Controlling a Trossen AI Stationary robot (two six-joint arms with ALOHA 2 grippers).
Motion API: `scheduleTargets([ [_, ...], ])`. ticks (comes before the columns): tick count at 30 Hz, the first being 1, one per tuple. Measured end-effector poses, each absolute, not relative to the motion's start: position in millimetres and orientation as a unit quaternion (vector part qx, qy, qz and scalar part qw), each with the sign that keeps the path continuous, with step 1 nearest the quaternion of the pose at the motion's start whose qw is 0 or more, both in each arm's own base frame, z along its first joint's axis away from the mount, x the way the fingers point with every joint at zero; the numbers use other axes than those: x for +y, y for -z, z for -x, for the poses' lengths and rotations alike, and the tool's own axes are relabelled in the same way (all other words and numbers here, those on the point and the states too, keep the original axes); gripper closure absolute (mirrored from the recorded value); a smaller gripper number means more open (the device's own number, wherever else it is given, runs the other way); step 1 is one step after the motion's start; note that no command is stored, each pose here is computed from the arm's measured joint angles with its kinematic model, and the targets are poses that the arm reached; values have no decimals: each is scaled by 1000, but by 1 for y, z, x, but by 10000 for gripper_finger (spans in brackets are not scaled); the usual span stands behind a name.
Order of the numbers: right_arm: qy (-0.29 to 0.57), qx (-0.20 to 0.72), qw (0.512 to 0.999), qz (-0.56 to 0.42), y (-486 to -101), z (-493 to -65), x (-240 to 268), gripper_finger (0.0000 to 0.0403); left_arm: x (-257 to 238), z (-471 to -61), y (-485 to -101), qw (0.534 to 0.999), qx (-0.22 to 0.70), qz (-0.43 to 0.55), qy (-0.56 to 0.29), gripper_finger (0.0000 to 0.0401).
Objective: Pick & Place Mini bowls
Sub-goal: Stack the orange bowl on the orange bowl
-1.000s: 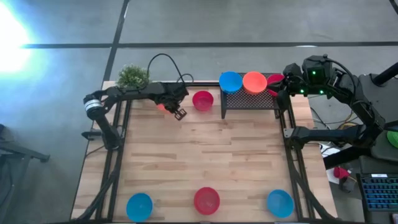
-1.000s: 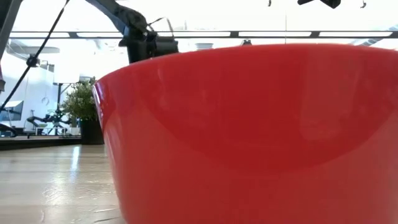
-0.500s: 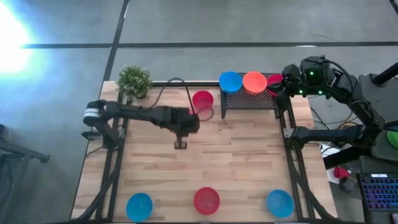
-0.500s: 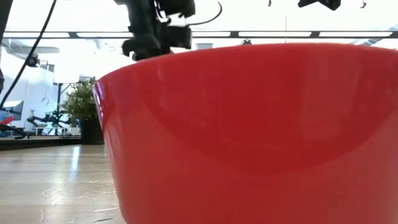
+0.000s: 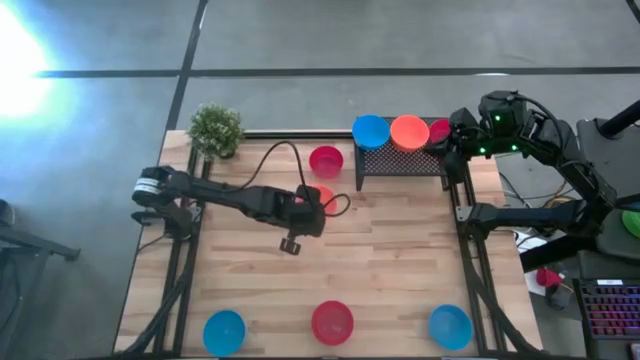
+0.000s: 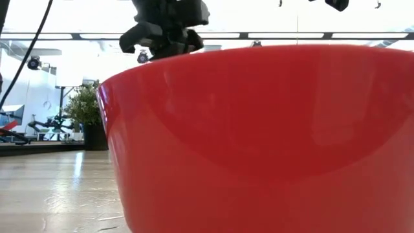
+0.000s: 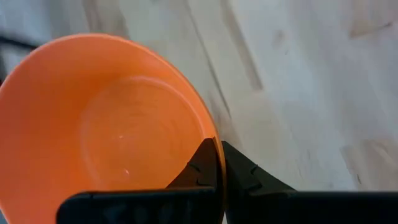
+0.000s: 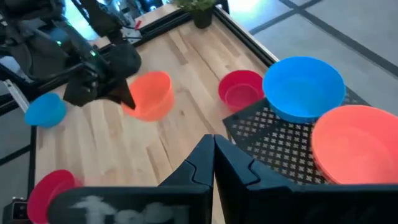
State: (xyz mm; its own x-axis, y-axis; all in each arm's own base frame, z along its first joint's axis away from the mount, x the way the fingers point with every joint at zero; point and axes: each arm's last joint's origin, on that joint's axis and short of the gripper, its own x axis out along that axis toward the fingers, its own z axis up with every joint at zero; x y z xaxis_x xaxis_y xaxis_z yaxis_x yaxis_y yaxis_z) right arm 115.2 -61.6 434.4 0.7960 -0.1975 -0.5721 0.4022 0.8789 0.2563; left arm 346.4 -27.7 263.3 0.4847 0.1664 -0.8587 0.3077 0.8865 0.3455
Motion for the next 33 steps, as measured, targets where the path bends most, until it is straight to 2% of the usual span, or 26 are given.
scheduleTargets([
  [4,162,275,930,-184,-434,-116,-62,394,-29,-355,-259,836,486,-247,62,401],
  [14,162,269,932,-181,-436,-116,-62,394,-34,-382,-218,804,519,-261,123,401],
  [20,161,270,933,-178,-436,-116,-62,394,-35,-407,-206,798,521,-270,137,401],
  [27,161,270,933,-177,-436,-116,-62,394,-35,-431,-193,801,521,-244,168,401],
  [33,161,270,933,-176,-436,-116,-62,394,-35,-434,-187,799,533,-225,164,401],
])
